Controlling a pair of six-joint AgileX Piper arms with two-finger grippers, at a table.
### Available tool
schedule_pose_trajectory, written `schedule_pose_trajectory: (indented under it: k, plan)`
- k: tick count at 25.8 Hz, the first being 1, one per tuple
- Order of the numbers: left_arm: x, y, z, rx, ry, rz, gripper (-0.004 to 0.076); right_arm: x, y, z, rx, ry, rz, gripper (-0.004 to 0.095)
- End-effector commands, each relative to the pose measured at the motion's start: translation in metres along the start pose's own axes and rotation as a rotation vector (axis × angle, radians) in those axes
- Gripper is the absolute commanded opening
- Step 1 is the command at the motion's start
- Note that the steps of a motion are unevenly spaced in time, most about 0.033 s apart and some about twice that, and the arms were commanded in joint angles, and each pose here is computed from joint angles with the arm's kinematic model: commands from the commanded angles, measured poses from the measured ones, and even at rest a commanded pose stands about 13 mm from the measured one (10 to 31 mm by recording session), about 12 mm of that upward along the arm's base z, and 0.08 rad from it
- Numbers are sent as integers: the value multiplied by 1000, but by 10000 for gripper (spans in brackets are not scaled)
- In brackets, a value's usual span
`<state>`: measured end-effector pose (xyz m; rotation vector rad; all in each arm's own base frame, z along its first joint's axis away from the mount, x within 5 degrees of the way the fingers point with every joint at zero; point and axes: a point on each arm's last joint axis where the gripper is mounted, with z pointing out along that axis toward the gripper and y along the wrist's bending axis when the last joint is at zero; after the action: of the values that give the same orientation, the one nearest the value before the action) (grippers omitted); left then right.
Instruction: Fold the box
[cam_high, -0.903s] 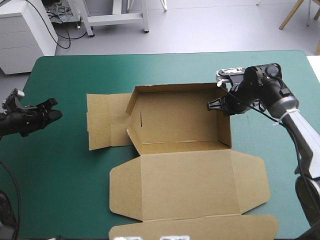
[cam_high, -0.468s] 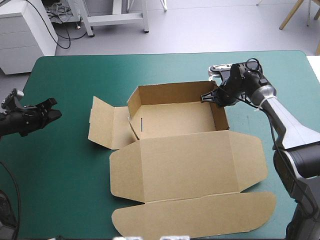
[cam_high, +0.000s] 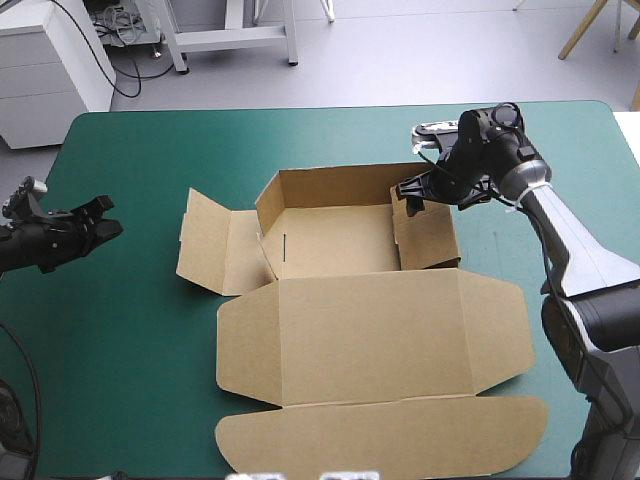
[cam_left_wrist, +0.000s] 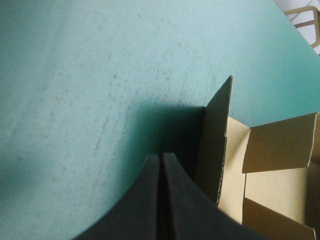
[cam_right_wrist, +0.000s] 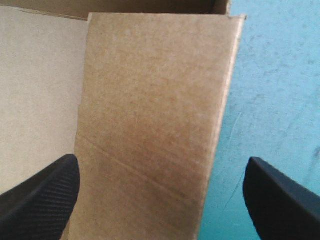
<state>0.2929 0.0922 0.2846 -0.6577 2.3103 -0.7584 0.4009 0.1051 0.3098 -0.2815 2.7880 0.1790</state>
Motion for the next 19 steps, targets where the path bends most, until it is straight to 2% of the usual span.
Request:
schedule_pose_trajectory:
  k: [1, 6, 11, 15, 19]
  plan:
    - [-6, -16, -15, 52, -71, 4, -10, 2, 4, -60, -10, -157, -7, 833]
    - [-6, -16, -15, 52, -71, 5, -10, 16, 3, -114, 25, -279, -3, 833]
    - [-6, -16, -15, 53, -71, 1, -10, 38, 6, -165, 21, -401, 8, 833]
    - [-6, -16, -15, 54, -70, -36, -10, 44, 6, -175, 18, -422, 8, 833]
    - [-6, -16, -15, 54, -70, -36, -10, 40, 3, -153, 38, -358, 22, 833]
